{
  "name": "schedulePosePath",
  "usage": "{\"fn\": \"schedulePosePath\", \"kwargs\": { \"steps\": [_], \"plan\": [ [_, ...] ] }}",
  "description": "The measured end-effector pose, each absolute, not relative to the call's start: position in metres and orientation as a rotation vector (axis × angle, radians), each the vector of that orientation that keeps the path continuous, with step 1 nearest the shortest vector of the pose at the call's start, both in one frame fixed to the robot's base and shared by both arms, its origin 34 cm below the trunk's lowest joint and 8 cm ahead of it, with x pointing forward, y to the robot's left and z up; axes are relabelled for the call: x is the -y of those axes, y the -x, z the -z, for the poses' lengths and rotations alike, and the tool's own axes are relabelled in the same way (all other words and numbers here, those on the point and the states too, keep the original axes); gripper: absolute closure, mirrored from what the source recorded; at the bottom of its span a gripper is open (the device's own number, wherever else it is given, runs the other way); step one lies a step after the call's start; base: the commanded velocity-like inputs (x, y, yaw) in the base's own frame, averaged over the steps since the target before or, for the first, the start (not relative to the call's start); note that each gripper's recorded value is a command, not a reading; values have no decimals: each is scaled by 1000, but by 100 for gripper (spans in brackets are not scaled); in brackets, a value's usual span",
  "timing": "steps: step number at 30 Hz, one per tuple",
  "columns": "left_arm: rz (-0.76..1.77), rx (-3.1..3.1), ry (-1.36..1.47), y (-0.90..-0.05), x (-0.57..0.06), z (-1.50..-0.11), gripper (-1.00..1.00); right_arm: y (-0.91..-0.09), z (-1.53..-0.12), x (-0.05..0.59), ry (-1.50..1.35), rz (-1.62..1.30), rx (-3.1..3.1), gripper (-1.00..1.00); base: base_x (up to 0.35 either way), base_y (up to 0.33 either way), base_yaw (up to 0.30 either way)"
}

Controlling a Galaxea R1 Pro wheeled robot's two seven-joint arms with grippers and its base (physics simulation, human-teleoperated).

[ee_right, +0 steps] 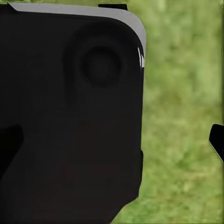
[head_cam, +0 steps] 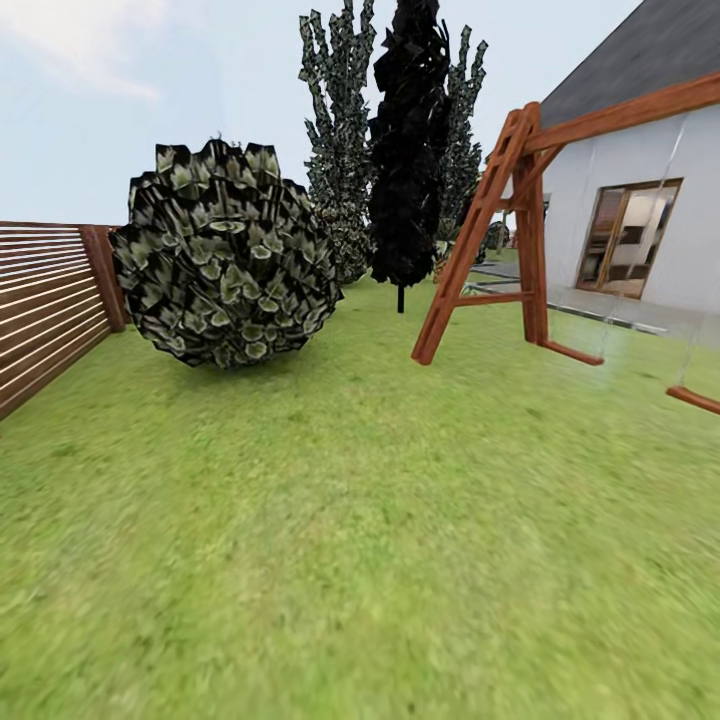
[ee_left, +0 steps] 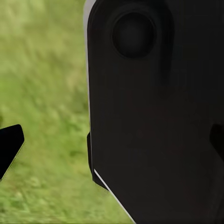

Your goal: Take the three Easter eggs out of the wicker basket on the lawn in the garden, then place them on the lawn next to a single tree (choose any tree) so that all three eggs are next to the same tree and none are left in the basket.

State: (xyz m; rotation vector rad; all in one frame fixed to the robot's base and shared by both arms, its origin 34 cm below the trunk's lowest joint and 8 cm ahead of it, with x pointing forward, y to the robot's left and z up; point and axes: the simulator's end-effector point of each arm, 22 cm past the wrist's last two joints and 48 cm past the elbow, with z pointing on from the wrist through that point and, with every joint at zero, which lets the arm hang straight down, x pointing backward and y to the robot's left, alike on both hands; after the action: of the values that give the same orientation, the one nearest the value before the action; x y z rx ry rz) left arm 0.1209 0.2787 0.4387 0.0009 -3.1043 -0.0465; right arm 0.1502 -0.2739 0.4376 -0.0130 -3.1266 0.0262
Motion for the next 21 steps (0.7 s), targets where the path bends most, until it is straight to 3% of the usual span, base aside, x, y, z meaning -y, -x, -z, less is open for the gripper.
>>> {"fn": "schedulePosePath", "kwargs": {
  "steps": [21],
  "plan": [
    [46, 3104, -1, -121, -279, -439, -100, -150, -438, 274, 11, -26, 3126, -100, 346, 0, 0]
  ]
}}
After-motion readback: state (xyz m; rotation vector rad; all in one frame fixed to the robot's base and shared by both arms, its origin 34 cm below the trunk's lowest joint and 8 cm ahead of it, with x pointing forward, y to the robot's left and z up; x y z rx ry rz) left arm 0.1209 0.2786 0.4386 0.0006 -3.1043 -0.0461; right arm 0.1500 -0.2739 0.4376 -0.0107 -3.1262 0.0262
